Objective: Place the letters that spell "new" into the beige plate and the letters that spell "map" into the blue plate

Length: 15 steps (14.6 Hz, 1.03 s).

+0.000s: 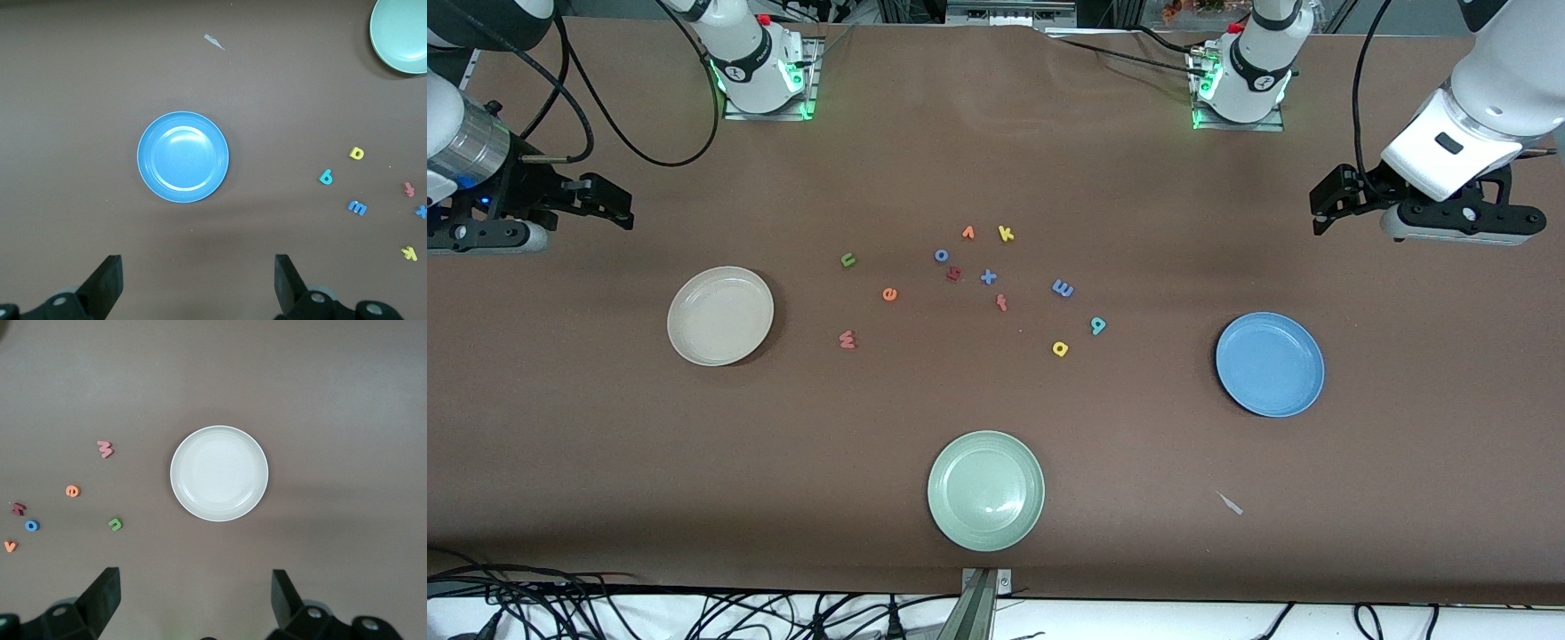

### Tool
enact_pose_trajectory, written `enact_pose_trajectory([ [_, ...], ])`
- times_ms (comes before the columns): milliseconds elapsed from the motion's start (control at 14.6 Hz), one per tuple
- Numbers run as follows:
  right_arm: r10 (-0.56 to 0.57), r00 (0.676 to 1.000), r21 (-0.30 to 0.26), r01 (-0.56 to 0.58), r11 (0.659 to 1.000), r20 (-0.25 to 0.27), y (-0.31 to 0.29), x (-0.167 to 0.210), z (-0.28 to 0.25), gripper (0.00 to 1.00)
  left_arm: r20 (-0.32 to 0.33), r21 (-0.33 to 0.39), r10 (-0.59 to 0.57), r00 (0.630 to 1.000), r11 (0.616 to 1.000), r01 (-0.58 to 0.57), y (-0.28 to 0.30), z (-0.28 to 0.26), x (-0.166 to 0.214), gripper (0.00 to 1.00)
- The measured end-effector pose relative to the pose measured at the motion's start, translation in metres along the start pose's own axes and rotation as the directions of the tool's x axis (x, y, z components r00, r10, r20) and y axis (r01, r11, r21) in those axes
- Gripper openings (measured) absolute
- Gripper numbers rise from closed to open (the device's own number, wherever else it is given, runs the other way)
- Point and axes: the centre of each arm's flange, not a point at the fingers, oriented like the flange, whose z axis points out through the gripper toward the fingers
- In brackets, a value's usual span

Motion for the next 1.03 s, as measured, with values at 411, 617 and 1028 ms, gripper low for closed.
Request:
enact_pose_trajectory([
  [411, 0.0, 1.0, 0.0, 0.0, 1.0, 0.0, 0.0, 0.0, 0.0, 1.0, 0.0, 0.0, 0.0, 1.0, 1.0, 0.0, 0.0, -0.0005, 0.0, 1.0],
  [617, 0.0, 1.0, 0.0, 0.0, 1.0, 0.0, 0.0, 0.0, 0.0, 1.0, 0.001, 0.0, 0.0, 1.0, 1.0, 0.0, 0.0, -0.0004, -0.0001, 1.0],
  [1028, 0.0, 1.0, 0.0, 0.0, 1.0, 0.001, 0.0001, 0.0, 0.0003, 1.0, 0.009, 0.001, -0.002, 1.0, 1.0, 0.002, -0.0011, 0.0004, -0.0009, 1.0],
])
